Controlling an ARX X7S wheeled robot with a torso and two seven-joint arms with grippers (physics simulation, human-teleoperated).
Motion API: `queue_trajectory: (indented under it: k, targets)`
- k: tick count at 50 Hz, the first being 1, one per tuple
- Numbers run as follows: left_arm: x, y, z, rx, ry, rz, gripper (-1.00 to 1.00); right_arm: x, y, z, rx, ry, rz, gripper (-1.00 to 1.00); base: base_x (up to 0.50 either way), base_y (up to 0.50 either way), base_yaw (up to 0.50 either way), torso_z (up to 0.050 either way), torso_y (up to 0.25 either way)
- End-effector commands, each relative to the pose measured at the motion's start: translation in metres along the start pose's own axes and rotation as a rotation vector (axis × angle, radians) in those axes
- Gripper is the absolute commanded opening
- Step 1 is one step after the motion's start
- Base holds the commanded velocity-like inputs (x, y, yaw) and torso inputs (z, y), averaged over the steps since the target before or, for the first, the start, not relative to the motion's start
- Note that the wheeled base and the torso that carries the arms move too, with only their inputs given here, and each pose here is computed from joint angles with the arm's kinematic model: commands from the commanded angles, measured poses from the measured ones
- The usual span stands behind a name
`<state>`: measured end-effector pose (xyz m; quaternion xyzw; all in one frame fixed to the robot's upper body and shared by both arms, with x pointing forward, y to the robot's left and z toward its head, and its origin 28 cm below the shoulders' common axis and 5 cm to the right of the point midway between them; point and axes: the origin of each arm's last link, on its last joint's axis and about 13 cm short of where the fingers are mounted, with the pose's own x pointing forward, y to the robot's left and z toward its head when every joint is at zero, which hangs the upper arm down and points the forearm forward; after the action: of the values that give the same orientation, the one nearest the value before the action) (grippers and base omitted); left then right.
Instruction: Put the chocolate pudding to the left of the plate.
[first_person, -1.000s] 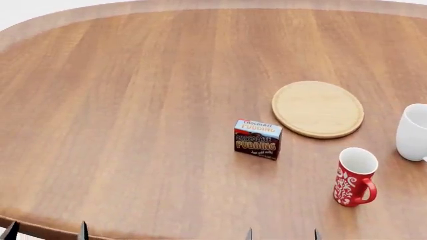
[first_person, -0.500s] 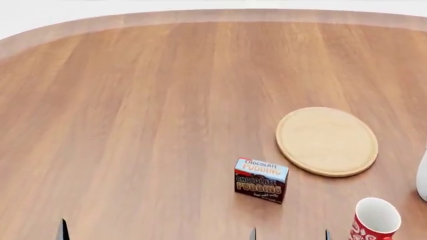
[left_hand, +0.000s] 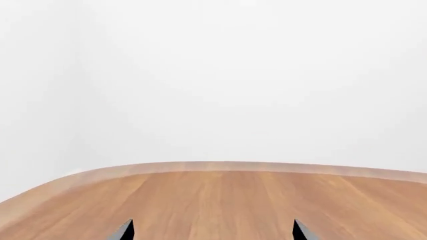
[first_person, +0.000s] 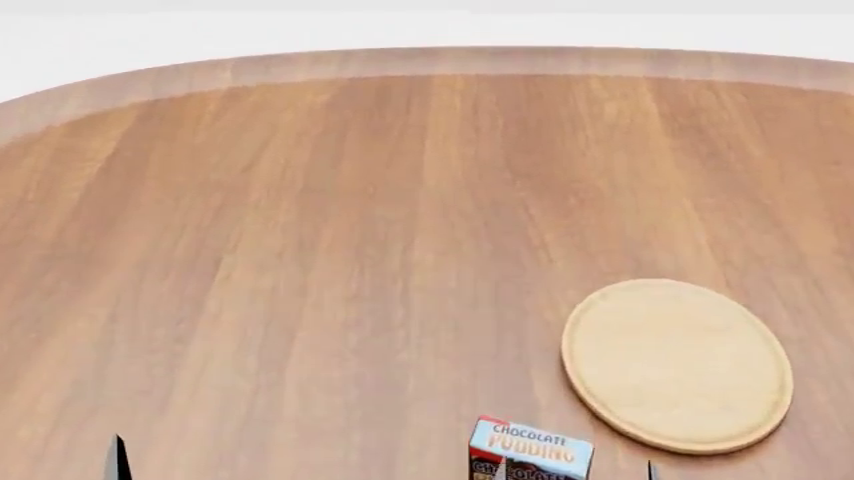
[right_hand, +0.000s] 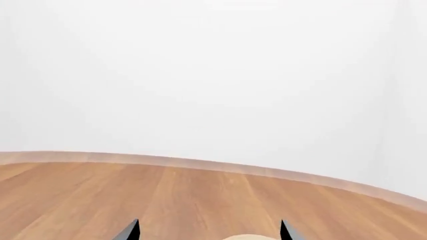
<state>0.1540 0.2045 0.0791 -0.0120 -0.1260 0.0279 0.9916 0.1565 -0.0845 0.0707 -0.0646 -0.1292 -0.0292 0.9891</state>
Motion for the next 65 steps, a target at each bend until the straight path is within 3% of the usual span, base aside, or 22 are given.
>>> queue_trajectory:
  k: [1,46,55,58,63,65]
  targets:
    - [0.000,0.000,0.000,-0.001,-0.002,0.001,1.00,-0.001,0.000,0.001,0.000,-0.003,0.003,1.00,0.33,0.00,0.00,0.000,0.000]
    - [0.000,-0.002,-0.002,0.001,0.010,-0.012,1.00,0.000,0.001,0.001,-0.009,0.003,0.007,1.00,0.33,0.00,0.00,0.000,0.000]
    - [0.000,-0.001,-0.002,0.002,0.011,-0.010,1.00,-0.002,-0.001,0.004,-0.017,-0.044,-0.021,1.00,0.07,0.00,0.00,0.000,0.001]
    - [0.000,-0.001,-0.002,0.003,0.011,-0.010,1.00,0.000,-0.009,0.012,-0.069,-0.065,-0.049,1.00,0.00,0.00,0.00,0.000,0.000]
    - [0.000,-0.001,-0.001,0.002,0.011,-0.008,1.00,0.005,-0.048,0.057,-0.089,-0.144,-0.111,1.00,0.00,0.00,0.00,0.000,0.000]
    - [0.000,-0.002,0.000,0.001,0.012,-0.010,1.00,0.004,-0.068,0.086,-0.193,-0.198,-0.146,1.00,0.00,0.00,0.00,0.000,0.000]
